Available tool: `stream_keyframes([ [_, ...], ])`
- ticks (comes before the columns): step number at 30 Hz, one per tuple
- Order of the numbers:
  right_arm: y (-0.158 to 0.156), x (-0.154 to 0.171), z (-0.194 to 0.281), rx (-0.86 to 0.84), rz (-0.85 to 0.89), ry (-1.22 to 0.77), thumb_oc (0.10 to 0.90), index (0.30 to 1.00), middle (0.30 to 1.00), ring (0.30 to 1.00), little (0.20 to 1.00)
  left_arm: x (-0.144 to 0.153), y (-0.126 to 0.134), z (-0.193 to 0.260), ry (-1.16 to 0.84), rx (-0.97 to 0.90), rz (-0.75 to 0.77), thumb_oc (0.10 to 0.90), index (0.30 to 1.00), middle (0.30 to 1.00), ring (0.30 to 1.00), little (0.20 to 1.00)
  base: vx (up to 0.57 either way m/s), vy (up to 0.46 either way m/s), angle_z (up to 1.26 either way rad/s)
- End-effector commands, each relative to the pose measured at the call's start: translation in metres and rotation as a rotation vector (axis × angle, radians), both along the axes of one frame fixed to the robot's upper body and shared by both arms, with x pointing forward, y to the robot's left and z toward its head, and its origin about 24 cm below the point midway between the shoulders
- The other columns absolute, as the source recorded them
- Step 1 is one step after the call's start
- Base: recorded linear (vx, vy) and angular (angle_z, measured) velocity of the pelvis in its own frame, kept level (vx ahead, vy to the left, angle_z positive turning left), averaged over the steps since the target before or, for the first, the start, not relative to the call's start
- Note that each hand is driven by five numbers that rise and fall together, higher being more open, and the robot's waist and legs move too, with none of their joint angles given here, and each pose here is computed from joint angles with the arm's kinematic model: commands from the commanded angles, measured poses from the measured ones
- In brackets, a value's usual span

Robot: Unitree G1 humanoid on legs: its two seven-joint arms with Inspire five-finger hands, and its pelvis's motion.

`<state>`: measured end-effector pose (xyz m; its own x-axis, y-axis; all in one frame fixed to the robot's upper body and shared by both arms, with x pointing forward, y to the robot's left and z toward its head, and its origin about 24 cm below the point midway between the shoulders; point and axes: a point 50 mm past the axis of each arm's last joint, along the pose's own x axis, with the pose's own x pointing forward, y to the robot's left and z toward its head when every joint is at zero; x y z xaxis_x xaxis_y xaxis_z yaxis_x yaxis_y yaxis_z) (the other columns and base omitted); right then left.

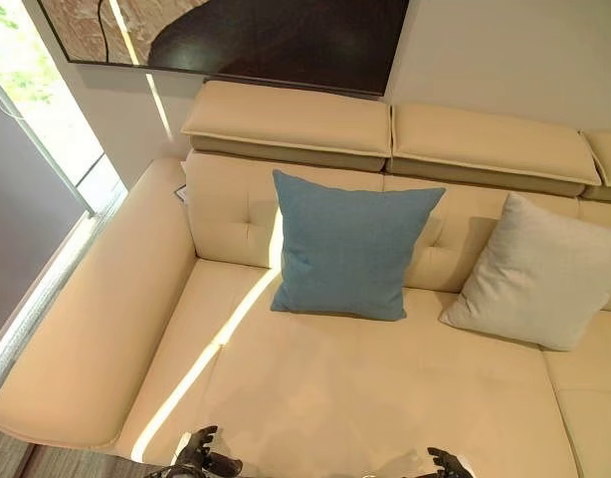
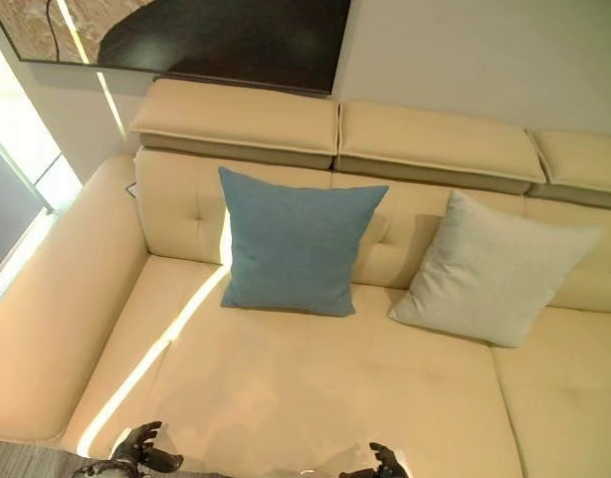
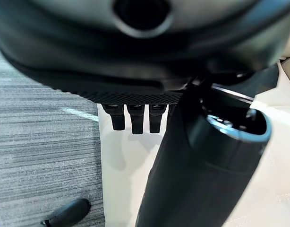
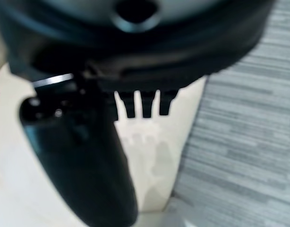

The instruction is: Pick up all the scattered cushions and arrange them neatly on the sofa.

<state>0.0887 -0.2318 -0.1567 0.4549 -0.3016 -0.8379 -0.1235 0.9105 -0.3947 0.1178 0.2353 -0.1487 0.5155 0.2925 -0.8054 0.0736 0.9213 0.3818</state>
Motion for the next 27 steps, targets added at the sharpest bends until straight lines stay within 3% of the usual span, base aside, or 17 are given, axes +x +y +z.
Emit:
stream_keyframes([
  [1, -0.012, 0.028, 0.012, -0.077, 0.067, -0.078, 0.8, 0.9, 0.9, 0.9, 0.9, -0.001, 0.022, 0.007, -0.038, 0.084, 0.028, 0.8, 0.9, 0.9, 0.9, 0.9, -0.31, 0.086, -0.11],
  [3, -0.007, 0.039, 0.014, -0.079, 0.119, -0.095, 0.8, 0.9, 0.9, 0.9, 0.9, 0.0, 0.031, 0.009, -0.013, 0.116, 0.026, 0.8, 0.9, 0.9, 0.9, 0.9, -0.51, 0.135, -0.3],
  [11, -0.007, 0.015, 0.004, -0.064, 0.102, 0.0, 0.8, 0.9, 0.9, 0.9, 0.9, -0.015, 0.041, 0.006, 0.061, 0.139, 0.024, 0.8, 0.9, 0.9, 0.9, 0.9, -0.27, 0.045, -0.09],
  [14, -0.002, 0.022, 0.006, -0.062, 0.139, -0.021, 0.8, 0.9, 0.9, 0.9, 0.9, -0.016, 0.043, 0.006, 0.058, 0.138, 0.047, 0.8, 0.9, 0.9, 0.9, 0.9, -0.11, -0.101, -0.24],
  [20, -0.002, 0.034, 0.01, -0.072, 0.156, -0.058, 0.8, 0.9, 0.9, 0.9, 0.9, -0.01, 0.038, 0.006, 0.046, 0.13, 0.057, 0.8, 0.9, 0.9, 0.9, 0.9, -0.06, -0.087, -0.34],
  [27, 0.001, 0.013, 0.001, -0.057, 0.128, 0.014, 0.8, 0.9, 0.9, 0.9, 0.9, 0.0, 0.024, 0.004, 0.033, 0.109, -0.009, 0.8, 0.9, 0.9, 0.9, 0.9, -0.01, -0.023, 0.1],
])
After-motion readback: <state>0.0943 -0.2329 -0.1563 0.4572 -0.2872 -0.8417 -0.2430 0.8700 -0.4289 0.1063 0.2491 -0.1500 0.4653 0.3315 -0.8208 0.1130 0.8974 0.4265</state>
